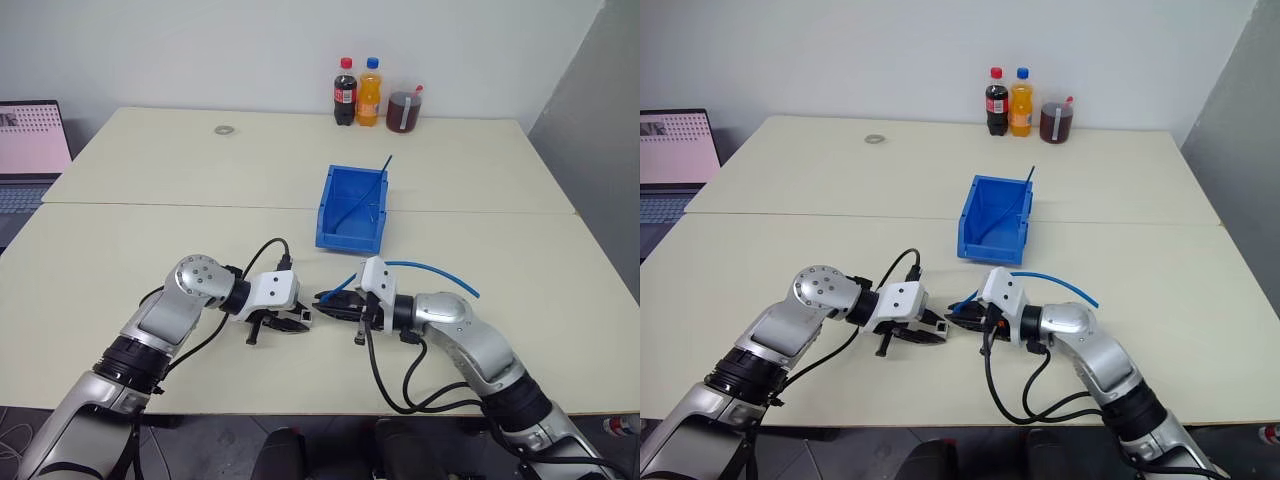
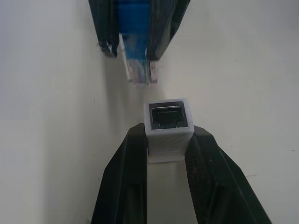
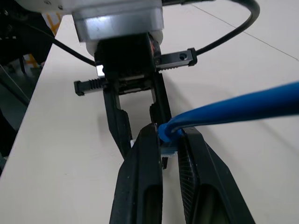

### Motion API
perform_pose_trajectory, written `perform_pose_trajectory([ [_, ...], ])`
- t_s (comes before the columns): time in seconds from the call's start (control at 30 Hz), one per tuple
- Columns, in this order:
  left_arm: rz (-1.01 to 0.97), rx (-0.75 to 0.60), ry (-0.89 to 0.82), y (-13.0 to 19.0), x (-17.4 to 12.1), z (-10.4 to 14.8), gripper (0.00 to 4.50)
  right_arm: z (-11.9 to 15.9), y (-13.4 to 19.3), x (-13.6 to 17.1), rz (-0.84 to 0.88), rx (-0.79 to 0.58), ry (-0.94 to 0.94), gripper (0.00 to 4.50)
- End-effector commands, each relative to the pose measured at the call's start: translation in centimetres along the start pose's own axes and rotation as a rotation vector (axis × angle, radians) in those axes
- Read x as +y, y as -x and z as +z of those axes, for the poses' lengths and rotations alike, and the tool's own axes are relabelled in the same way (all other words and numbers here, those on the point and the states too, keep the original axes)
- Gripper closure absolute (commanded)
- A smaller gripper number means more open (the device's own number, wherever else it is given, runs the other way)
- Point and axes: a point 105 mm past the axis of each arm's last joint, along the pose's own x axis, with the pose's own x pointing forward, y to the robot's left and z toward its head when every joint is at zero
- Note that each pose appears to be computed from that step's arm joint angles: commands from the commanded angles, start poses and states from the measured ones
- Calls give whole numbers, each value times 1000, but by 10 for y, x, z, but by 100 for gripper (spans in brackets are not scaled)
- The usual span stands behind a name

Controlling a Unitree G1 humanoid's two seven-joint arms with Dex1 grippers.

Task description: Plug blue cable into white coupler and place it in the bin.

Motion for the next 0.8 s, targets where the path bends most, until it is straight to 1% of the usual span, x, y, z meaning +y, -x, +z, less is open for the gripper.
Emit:
perform_pose_trajectory([
  [0.03, 1, 26, 20, 0, -2, -9, 371, 8, -6, 4, 26, -29, 52, 432],
  [0.17, 2, 27, 26, -1, -4, -12, 371, 7, -7, 6, 33, -19, 76, 432],
  [0.47, -2, 32, 34, -1, -5, -16, 371, 14, -11, 7, 46, -12, 134, 432],
  [0.63, -10, 36, 38, -1, -6, -18, 371, 24, -8, 3, 45, -18, 160, 432],
  [0.8, -12, 36, 42, -2, -6, -19, 371, 35, -8, 8, 86, -28, 160, 432],
])
